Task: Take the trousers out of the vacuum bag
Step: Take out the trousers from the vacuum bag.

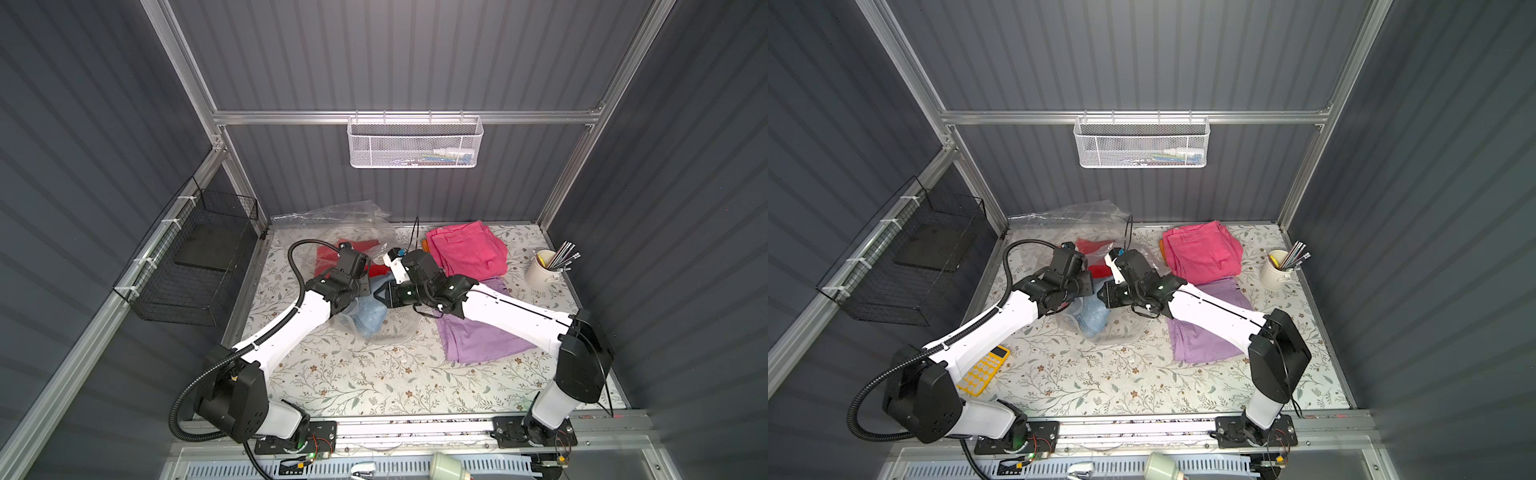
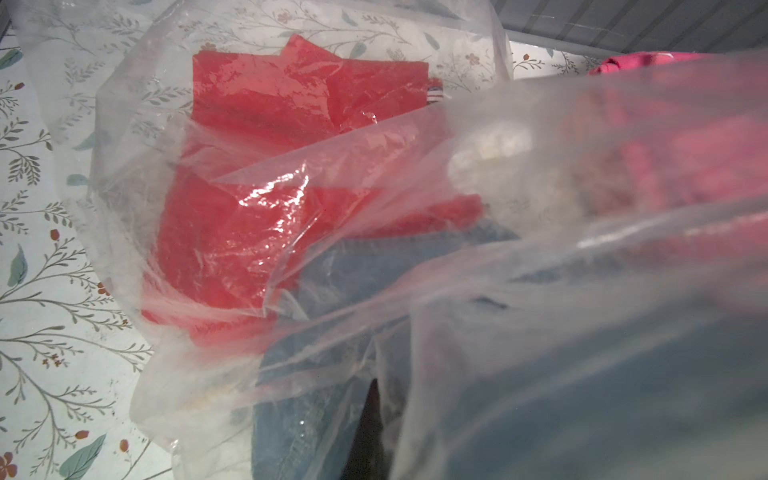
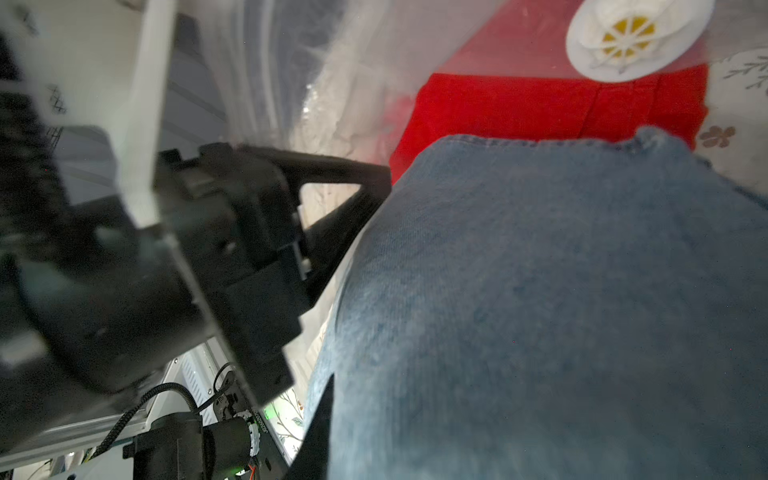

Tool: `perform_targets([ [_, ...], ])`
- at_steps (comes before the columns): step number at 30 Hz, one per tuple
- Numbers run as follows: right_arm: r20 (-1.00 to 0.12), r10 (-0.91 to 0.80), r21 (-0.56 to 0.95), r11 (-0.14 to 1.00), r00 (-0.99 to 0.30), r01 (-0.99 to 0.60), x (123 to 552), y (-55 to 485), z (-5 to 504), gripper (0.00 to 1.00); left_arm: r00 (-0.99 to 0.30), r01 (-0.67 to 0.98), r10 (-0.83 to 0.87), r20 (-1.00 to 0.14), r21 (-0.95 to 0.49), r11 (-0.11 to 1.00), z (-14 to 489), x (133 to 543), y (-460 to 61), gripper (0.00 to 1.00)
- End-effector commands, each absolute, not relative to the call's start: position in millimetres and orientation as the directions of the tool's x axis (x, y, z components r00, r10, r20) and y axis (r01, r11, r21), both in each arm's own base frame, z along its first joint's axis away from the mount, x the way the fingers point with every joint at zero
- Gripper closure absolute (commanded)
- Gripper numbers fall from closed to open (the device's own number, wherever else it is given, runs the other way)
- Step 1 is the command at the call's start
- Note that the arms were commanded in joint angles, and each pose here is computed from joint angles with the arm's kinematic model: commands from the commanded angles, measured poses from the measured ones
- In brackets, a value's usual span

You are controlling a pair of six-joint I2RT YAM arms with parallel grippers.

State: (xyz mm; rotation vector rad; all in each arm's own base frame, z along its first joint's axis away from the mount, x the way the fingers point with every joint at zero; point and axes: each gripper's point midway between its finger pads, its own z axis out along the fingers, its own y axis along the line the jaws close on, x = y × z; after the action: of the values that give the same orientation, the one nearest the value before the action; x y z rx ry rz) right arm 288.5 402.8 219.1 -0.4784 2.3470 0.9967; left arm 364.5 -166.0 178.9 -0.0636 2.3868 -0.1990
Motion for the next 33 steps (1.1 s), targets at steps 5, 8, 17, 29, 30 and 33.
perform_targets([
  [5, -0.760, 0.003, 0.531, 0.580, -0.650, -0.618, 288.0, 399.9, 320.9, 1.00, -0.723, 0.017, -0.115, -0.681, -0.184, 0.983, 187.6, 370.6, -165.7, 1.00],
  [8, -0.776, 0.029, 0.528, 0.576, -0.630, -0.624, 286.2, 393.0, 340.2, 1.00, -0.724, 0.018, -0.112, -0.681, -0.181, 0.983, 184.5, 369.3, -163.6, 1.00],
  [17, -0.800, 0.085, 0.535, 0.549, -0.593, -0.642, 272.9, 373.9, 388.6, 1.00, -0.734, -0.002, -0.112, -0.670, -0.163, 0.987, 169.2, 366.5, -154.4, 1.00],
  [29, -0.821, 0.180, 0.552, 0.495, -0.542, -0.671, 240.7, 330.3, 465.2, 1.00, -0.748, -0.029, -0.124, -0.652, -0.154, 0.988, 147.0, 371.2, -148.1, 1.00],
  [30, -0.824, 0.177, 0.546, 0.501, -0.539, -0.671, 238.6, 326.0, 470.0, 1.00, -0.747, -0.032, -0.129, -0.652, -0.158, 0.987, 145.7, 371.6, -148.2, 1.00],
  [33, -0.839, 0.179, 0.522, 0.530, -0.513, -0.669, 235.3, 311.9, 481.5, 1.00, -0.756, -0.038, -0.130, -0.641, -0.156, 0.987, 138.6, 372.7, -148.6, 1.00],
])
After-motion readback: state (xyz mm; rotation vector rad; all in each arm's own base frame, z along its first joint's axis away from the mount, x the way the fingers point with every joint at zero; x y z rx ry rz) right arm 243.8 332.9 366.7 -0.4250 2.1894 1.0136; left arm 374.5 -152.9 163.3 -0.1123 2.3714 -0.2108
